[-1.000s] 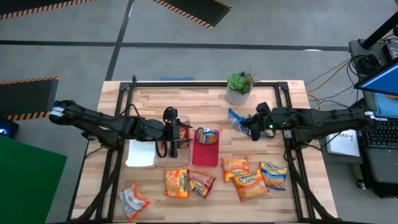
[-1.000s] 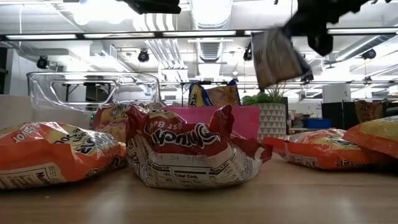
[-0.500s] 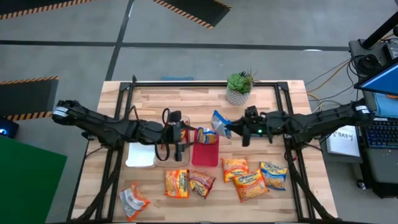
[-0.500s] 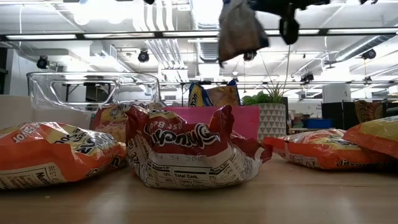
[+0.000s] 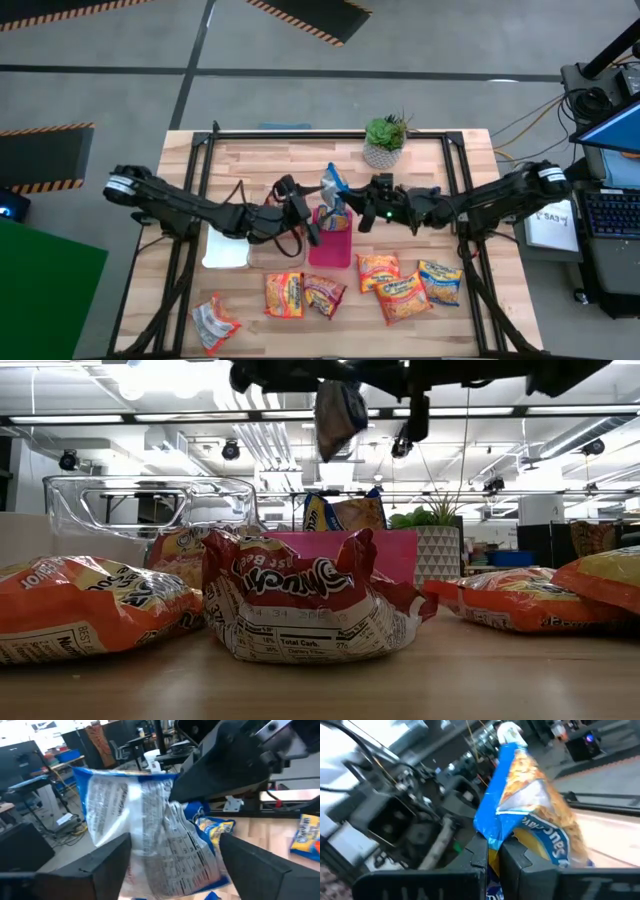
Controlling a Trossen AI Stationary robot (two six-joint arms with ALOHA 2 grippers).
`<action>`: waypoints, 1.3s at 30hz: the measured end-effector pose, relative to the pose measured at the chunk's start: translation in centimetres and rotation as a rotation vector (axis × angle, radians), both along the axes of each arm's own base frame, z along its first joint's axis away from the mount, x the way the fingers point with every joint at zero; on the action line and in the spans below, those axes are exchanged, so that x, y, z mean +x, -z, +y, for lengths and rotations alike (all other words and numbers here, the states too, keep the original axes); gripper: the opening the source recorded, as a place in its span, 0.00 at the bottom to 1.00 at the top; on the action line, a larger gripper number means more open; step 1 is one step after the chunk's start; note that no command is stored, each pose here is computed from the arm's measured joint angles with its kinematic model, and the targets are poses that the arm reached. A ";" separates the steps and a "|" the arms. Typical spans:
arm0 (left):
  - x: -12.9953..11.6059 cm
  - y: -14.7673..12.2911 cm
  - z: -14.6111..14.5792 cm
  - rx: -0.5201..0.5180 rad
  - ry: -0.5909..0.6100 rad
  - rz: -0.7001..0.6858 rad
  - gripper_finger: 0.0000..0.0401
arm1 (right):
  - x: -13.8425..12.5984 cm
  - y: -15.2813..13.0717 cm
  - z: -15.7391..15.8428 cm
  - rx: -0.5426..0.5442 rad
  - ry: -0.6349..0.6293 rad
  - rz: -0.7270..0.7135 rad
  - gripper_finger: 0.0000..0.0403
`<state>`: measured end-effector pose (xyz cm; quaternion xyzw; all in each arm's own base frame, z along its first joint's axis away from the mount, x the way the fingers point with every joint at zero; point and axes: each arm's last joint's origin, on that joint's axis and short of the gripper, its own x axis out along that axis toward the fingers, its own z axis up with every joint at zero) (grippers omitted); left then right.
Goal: Sort Maruchan noodles
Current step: Put the blue noodle pack into the red bin
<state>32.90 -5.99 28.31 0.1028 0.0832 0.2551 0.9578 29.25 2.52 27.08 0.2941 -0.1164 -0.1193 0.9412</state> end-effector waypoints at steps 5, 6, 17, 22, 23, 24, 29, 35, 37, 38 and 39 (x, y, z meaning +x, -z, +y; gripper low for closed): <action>0.8 0.7 0.2 -0.016 -0.039 -0.027 0.79 | 0.7 0.6 0.1 -0.002 0.001 -0.044 0.03; 0.8 0.8 0.3 -0.016 -0.056 -0.030 0.79 | 0.9 0.8 0.1 -0.002 0.001 -0.046 0.03; 1.3 1.7 0.4 -0.002 -0.100 -0.009 0.46 | 1.2 1.4 0.2 0.006 -0.001 -0.032 0.03; 1.3 1.7 0.5 0.002 -0.108 -0.008 0.18 | 1.3 1.5 0.2 0.007 0.001 -0.027 0.10; 1.2 1.7 0.5 0.003 -0.109 -0.007 0.13 | 1.3 1.5 0.2 0.007 0.000 -0.027 0.12; 1.2 1.7 0.5 0.003 -0.110 -0.007 0.10 | 1.2 1.4 0.2 0.006 0.000 -0.028 0.14; 1.2 1.7 0.5 0.004 -0.106 -0.003 0.02 | 0.9 0.9 0.1 -0.031 0.001 -0.014 0.29; 1.0 1.9 0.2 0.040 -0.058 0.068 0.04 | -0.6 -0.3 0.0 -0.070 -0.013 0.068 0.45; 0.9 1.9 0.0 0.063 0.006 0.108 0.04 | -1.4 -0.8 0.0 -0.100 -0.034 0.124 0.49; 0.8 1.9 -0.1 0.071 0.049 0.131 0.05 | -1.8 -1.0 0.0 -0.123 -0.061 0.146 0.51; 0.6 1.8 -0.1 0.074 0.101 0.151 0.05 | -2.3 -1.2 0.1 -0.142 -0.100 0.169 0.52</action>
